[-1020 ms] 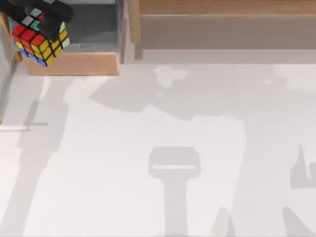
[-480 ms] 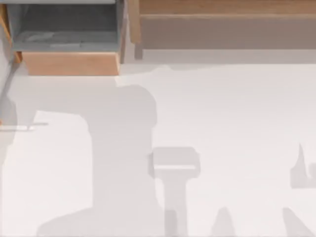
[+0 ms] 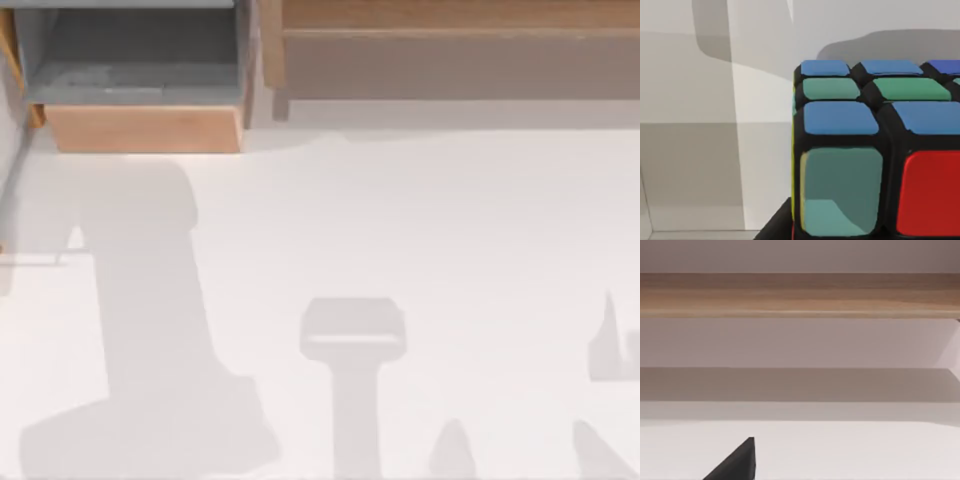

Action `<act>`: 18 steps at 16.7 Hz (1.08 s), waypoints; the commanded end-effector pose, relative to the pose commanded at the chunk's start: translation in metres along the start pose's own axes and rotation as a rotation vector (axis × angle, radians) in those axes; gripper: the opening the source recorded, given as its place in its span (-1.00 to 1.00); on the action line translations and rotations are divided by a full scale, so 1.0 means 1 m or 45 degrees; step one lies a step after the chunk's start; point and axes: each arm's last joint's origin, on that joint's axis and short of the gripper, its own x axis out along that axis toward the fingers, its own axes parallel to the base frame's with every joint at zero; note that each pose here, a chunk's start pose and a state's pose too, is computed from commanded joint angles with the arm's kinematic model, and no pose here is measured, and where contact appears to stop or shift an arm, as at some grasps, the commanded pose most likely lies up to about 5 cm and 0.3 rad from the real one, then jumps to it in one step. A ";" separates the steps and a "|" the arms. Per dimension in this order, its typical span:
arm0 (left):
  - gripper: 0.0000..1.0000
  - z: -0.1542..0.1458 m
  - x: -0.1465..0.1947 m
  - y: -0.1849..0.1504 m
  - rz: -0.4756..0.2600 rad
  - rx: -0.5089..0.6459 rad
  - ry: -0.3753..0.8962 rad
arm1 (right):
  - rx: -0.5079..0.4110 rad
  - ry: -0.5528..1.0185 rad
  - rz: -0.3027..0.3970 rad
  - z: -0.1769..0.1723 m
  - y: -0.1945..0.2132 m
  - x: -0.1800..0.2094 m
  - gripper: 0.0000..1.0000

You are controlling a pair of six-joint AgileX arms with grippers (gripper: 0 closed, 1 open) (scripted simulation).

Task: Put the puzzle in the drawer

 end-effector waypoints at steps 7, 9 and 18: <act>-0.40 0.000 0.000 0.000 0.000 0.000 0.000 | 0.000 0.000 0.000 0.000 0.000 0.000 1.00; -0.10 0.000 0.000 0.000 0.000 0.000 0.000 | 0.000 0.000 0.000 0.000 0.000 0.000 1.00; 1.00 0.000 0.000 0.000 0.000 0.000 0.000 | 0.000 0.000 0.000 0.000 0.000 0.000 1.00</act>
